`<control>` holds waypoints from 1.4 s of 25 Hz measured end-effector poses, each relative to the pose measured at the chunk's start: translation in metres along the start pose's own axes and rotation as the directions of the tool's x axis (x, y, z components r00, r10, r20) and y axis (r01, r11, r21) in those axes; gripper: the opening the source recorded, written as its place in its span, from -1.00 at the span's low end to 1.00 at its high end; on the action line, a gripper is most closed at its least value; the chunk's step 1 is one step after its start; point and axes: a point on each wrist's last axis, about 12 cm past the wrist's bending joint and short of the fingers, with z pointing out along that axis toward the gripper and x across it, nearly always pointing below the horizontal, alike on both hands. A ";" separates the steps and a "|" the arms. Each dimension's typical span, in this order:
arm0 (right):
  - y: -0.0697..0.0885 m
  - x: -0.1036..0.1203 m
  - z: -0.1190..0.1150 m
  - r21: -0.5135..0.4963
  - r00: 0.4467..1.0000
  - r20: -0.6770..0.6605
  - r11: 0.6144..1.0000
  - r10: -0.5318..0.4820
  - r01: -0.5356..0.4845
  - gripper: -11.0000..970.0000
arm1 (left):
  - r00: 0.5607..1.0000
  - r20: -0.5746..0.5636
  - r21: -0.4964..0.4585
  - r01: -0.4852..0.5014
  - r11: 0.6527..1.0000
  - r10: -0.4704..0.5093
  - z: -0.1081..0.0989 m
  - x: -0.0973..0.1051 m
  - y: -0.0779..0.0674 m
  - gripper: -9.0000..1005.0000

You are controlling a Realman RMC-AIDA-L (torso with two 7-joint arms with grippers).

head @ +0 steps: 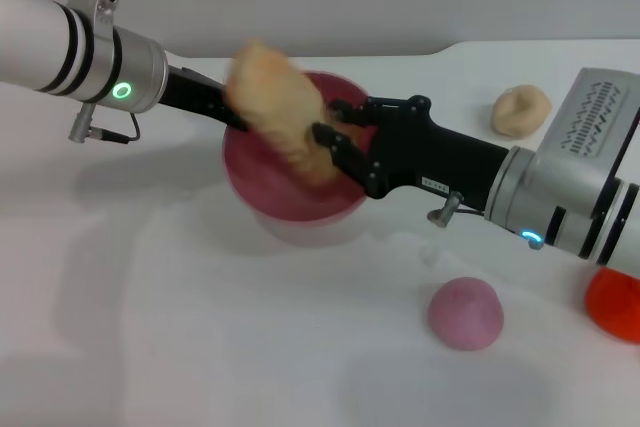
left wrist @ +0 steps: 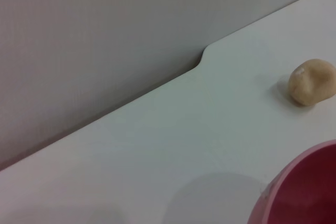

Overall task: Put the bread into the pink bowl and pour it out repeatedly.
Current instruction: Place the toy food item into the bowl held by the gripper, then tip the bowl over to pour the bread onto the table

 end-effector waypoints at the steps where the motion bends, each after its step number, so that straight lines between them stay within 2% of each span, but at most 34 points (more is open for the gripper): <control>1: 0.000 0.000 0.000 -0.003 1.000 -0.002 1.000 -0.002 0.002 -0.59 | 1.000 0.000 0.000 0.000 1.000 0.000 0.000 0.000 0.000 -0.90; 8: 0.003 -0.003 0.002 -0.025 1.000 0.011 1.000 -0.012 0.012 -0.32 | 1.000 0.006 -0.013 0.006 1.000 -0.006 0.001 0.001 0.002 -0.90; 9: 0.004 -0.006 0.002 -0.038 0.999 0.027 0.999 -0.018 0.019 -0.28 | 1.000 0.006 -0.015 0.005 1.000 -0.005 0.001 0.001 0.002 -0.90; 12: 0.007 -0.022 0.004 -0.071 0.993 0.099 0.995 -0.061 0.068 0.01 | 1.000 0.008 -0.023 0.004 1.000 -0.004 0.001 0.001 0.004 -0.90; 15: 0.008 -0.043 0.001 -0.061 0.976 0.177 0.988 -0.128 0.141 0.24 | 1.000 0.012 -0.028 0.000 1.000 0.000 0.001 0.000 0.004 -0.90; 21: -0.009 -0.059 -0.020 0.067 0.943 0.248 0.975 -0.224 0.214 0.46 | 1.000 0.011 -0.035 -0.017 0.999 0.017 0.003 -0.002 0.003 -0.90; 26: -0.041 -0.062 -0.056 0.258 0.930 0.277 0.951 -0.240 0.169 0.46 | 0.999 0.011 -0.039 -0.034 0.999 0.035 0.005 -0.005 0.000 -0.90; 29: -0.062 -0.056 -0.084 0.380 0.934 0.271 0.917 -0.232 0.117 0.46 | 0.998 0.016 -0.045 -0.067 0.997 0.067 0.008 -0.013 -0.004 -0.90; 33: -0.077 -0.042 -0.115 0.493 0.945 0.250 0.868 -0.211 0.064 0.46 | 0.995 0.023 -0.056 -0.093 0.994 0.094 0.011 -0.020 -0.009 -0.90; 34: -0.079 -0.038 -0.123 0.518 0.947 0.244 0.854 -0.209 0.055 0.46 | 0.992 0.031 -0.070 -0.116 0.991 0.118 0.015 -0.026 -0.014 -0.90; 35: -0.081 -0.035 -0.131 0.545 0.949 0.236 0.837 -0.208 0.048 0.46 | 0.984 0.042 -0.089 -0.167 0.982 0.172 0.022 -0.036 -0.025 -0.90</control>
